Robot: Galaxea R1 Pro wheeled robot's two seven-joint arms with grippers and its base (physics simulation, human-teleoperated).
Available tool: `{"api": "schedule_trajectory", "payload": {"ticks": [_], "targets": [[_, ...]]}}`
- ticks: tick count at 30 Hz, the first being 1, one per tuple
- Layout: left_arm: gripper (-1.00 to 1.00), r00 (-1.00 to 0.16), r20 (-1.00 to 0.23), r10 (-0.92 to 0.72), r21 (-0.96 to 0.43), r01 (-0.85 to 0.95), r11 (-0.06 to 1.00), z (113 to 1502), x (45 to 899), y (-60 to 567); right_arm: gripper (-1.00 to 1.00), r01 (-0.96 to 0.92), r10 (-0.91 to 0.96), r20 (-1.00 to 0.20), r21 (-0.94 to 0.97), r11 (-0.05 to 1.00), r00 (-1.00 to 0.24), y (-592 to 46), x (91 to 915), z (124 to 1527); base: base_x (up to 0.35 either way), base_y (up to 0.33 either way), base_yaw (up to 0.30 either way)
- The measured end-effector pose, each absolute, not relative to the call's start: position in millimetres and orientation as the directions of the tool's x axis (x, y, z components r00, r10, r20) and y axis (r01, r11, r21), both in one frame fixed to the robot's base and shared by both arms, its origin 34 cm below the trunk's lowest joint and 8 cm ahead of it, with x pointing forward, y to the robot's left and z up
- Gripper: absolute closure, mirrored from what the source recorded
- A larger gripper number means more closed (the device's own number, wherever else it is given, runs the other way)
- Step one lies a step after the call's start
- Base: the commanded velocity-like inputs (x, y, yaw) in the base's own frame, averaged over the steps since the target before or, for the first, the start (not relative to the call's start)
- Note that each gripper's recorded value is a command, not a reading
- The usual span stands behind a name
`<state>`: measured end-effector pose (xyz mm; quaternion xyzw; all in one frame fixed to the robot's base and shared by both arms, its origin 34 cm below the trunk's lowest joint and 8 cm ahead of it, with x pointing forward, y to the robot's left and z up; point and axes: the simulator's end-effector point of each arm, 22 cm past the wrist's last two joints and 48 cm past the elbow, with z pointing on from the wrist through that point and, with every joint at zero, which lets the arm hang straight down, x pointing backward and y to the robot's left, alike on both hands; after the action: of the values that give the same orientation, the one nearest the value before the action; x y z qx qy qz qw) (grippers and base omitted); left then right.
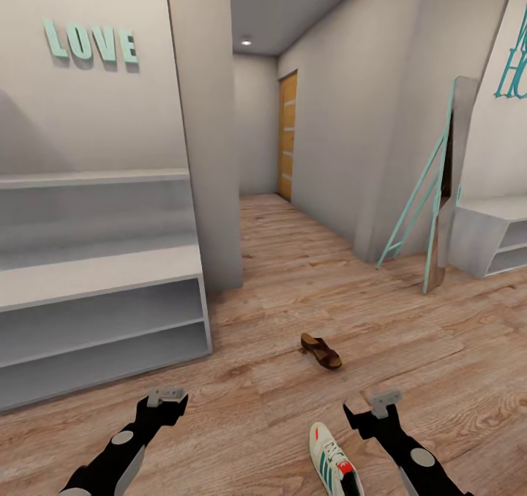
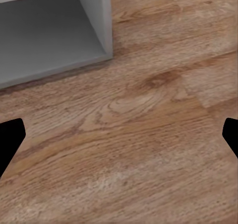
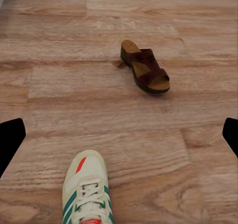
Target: Pick up the two gym shoes and the two sandals from the corridor floor and place them onto the hallstand (shoe rack) in the corridor, making sure they are on the rack and not on the floor. Arrange them so the two gym shoes are next to each other and the two sandals are next to each other.
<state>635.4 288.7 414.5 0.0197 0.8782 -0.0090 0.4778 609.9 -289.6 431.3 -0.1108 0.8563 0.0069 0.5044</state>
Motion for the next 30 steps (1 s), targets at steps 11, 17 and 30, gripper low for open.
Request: {"api": "schedule_trajectory", "payload": {"ticks": [11,17,30], "targets": [[-1.00,-0.501,-0.865,0.017,-0.017,0.063,0.998,458.2,679.7,274.6,-1.00,-0.206,-0.203,-0.846,-0.113,0.972,-0.494,-309.8,600.5,420.7,0.000,0.000,0.000],[-1.00,-0.525,-0.851,0.007,-0.067,0.122,0.990,470.1,693.3,247.9,-1.00,-0.197,-0.202,-0.815,-0.111,0.974,-0.542,-322.7,584.5,400.3,0.000,0.000,0.000],[-1.00,-0.536,-0.844,0.007,-0.083,0.144,0.986,466.2,692.4,240.1,-1.00,-0.200,-0.200,-0.803,-0.103,0.974,-0.561,-321.5,578.4,390.9,0.095,0.000,0.034]]}}
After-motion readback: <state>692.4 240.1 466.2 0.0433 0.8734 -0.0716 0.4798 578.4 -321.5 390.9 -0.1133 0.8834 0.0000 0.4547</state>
